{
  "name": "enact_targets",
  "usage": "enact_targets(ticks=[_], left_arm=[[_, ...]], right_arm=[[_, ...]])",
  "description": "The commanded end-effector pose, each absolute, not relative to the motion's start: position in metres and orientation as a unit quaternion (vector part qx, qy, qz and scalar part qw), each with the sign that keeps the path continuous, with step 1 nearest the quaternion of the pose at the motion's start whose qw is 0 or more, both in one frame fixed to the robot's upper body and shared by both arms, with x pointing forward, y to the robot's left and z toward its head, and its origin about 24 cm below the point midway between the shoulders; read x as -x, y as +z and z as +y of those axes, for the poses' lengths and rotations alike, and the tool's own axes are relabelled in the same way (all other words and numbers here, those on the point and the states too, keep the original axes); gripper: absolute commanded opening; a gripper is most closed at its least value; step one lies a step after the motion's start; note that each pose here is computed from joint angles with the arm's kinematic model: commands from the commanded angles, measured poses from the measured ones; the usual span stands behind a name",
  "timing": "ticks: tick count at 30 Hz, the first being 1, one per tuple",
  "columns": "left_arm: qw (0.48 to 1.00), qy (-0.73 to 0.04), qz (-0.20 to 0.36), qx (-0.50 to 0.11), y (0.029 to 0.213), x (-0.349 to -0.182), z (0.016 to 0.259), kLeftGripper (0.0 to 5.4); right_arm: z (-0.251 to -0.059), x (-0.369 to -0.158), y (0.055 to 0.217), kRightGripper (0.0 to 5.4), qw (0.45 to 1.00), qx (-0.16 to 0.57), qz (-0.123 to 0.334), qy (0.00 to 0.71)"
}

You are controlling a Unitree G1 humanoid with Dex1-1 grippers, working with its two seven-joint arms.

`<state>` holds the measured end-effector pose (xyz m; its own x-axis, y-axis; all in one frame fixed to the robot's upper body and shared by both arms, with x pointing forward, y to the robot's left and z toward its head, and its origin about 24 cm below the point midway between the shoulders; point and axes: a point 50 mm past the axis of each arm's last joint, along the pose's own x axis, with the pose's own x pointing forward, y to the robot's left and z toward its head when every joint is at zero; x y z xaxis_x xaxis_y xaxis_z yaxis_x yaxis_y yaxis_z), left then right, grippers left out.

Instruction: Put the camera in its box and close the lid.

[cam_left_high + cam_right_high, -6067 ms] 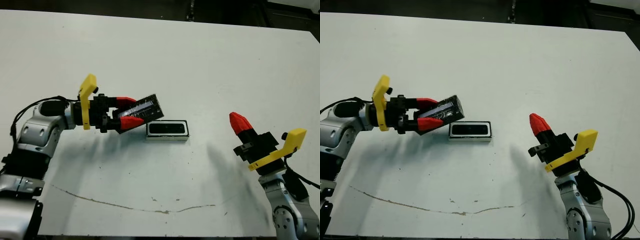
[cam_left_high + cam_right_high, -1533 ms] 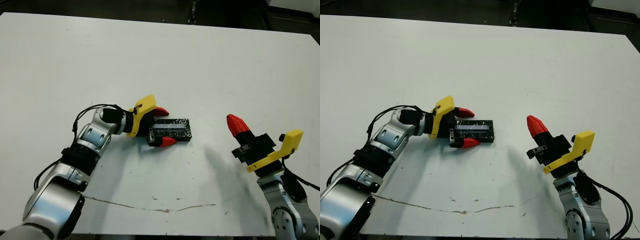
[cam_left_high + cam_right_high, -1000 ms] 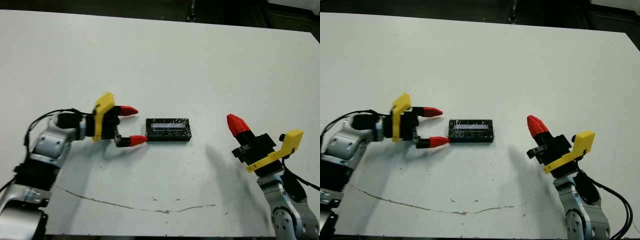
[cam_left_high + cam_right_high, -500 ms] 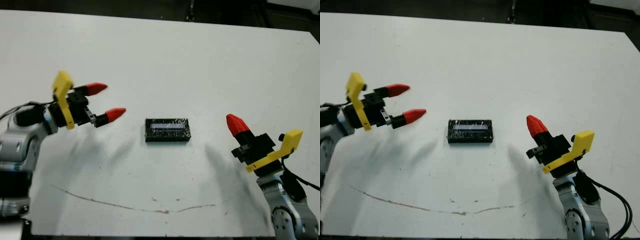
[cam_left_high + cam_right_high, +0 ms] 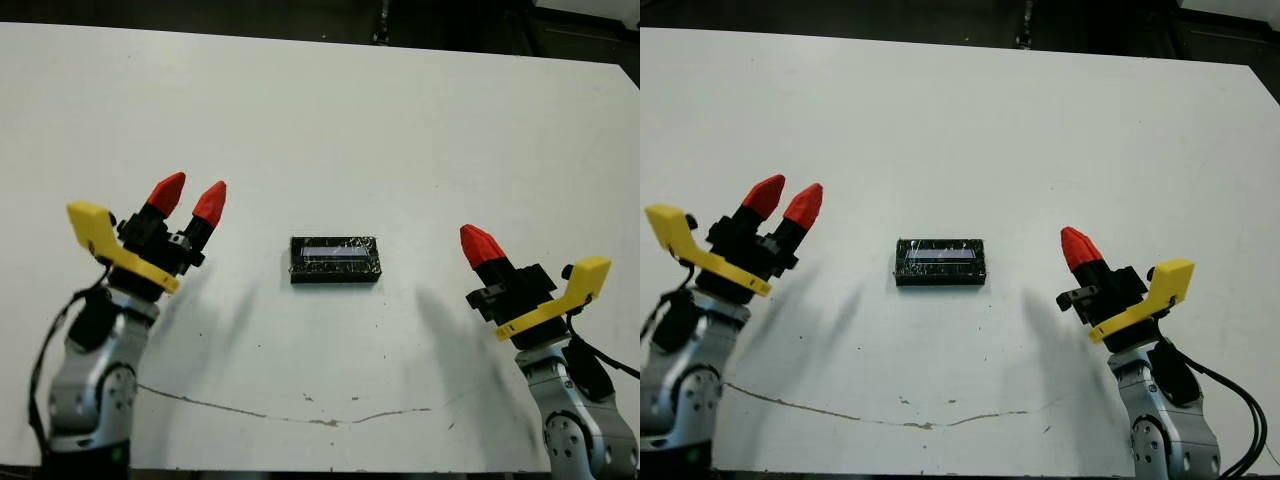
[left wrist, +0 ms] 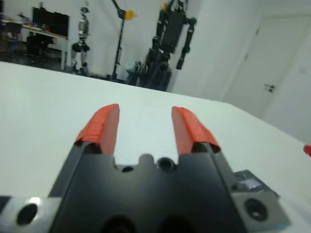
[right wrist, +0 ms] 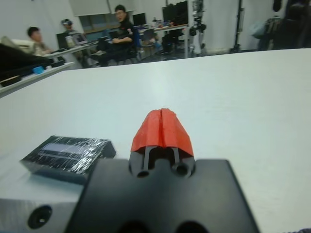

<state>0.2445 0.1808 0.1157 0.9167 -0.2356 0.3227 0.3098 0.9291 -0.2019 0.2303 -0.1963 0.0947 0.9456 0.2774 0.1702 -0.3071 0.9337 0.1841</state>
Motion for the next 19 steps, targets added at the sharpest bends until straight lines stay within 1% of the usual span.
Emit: enact_targets(ticks=[1, 8, 14, 15, 19], left_arm=[[0.973, -0.110, -0.155, 0.128, 0.107, -0.239, 0.179, 2.12], [0.977, -0.088, -0.164, 0.107, 0.099, -0.237, 0.178, 1.03], [0.978, -0.077, -0.168, 0.097, 0.098, -0.238, 0.175, 0.13], [0.978, -0.076, -0.169, 0.096, 0.098, -0.238, 0.174, 0.01], [0.978, -0.074, -0.170, 0.100, 0.097, -0.238, 0.174, 0.01]], right_arm=[[-0.198, -0.228, 0.093, 0.00, 0.985, -0.111, -0.068, 0.115], [-0.197, -0.228, 0.093, 0.00, 0.986, -0.124, -0.078, 0.080], [-0.195, -0.227, 0.094, 0.00, 0.986, -0.122, -0.079, 0.076], [-0.195, -0.227, 0.094, 0.00, 0.986, -0.122, -0.080, 0.076], [-0.195, -0.227, 0.094, 0.00, 0.987, -0.121, -0.077, 0.075]])
